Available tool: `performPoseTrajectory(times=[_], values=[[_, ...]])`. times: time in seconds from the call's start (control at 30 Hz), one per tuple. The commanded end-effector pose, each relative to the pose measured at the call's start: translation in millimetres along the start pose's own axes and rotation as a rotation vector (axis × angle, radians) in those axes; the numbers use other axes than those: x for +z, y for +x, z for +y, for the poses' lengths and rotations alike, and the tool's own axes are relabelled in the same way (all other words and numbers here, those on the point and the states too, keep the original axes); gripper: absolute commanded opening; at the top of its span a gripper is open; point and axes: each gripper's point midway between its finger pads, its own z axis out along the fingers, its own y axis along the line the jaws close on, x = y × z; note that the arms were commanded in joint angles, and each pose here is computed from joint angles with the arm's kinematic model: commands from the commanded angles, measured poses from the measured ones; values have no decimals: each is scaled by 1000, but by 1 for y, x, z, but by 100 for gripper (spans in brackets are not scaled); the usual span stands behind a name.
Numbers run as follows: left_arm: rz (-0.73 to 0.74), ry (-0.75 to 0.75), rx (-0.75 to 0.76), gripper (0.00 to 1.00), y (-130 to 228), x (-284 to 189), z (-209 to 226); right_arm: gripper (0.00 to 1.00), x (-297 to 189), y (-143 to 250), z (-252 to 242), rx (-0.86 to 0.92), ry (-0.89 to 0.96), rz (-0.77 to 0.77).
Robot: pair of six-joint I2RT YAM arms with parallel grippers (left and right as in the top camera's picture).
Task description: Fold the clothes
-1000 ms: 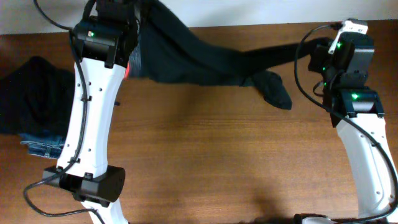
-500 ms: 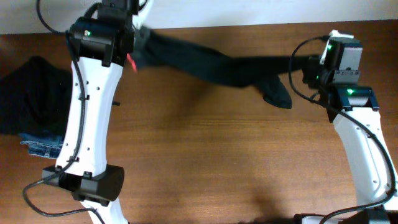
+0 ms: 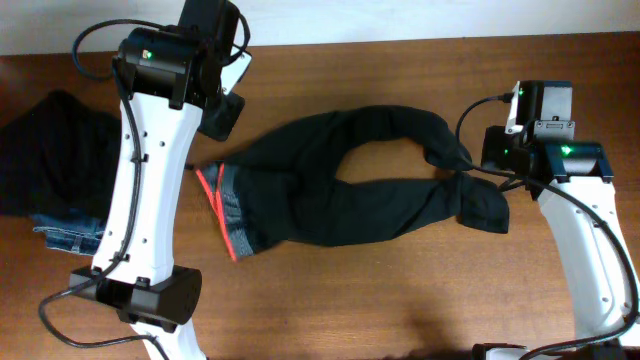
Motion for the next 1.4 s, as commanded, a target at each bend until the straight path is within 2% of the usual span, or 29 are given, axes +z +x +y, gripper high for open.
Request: performPoseTrajectory(times=[0.0,0.07,0.13,0.3,0.43,0.53,0.67,0.73,0.8,0.97,1.03,1.13,1.23,1.37], values=[[-15,4,-22,55,0,-4,2,56,-10,-9,-5,12,16,-49],[-17,7,-23,56,-1,-4,1,64,-10,-13,-2,14,-4,-61],[-33,30,-25,57,-4,-4,-2,68,-9,-14,7,14,-56,-66],[-145,164,-55,59,-33,-5,-24,68,-2,-7,43,7,-255,-14],[-138,189,-73,58,-39,6,-29,68,11,5,59,47,-332,61],[-105,188,-141,58,-40,19,-28,68,22,13,60,59,-328,110],[-140,194,-265,58,-58,34,-22,72,32,5,57,136,-322,95],[-149,222,-267,58,-65,40,-26,68,38,-5,58,136,-325,60],[-129,261,-258,58,-67,49,-36,60,45,-15,65,108,-362,22],[-26,284,-225,58,-61,80,-56,60,83,-22,78,63,-401,5],[19,290,-215,58,-57,94,-62,72,108,-17,81,49,-399,23],[84,298,-205,58,-51,116,-71,81,144,-3,82,20,-392,62],[156,307,-195,58,-44,141,-80,86,171,11,75,22,-356,102],[242,317,-182,58,-33,169,-91,86,186,18,60,12,-275,117]])
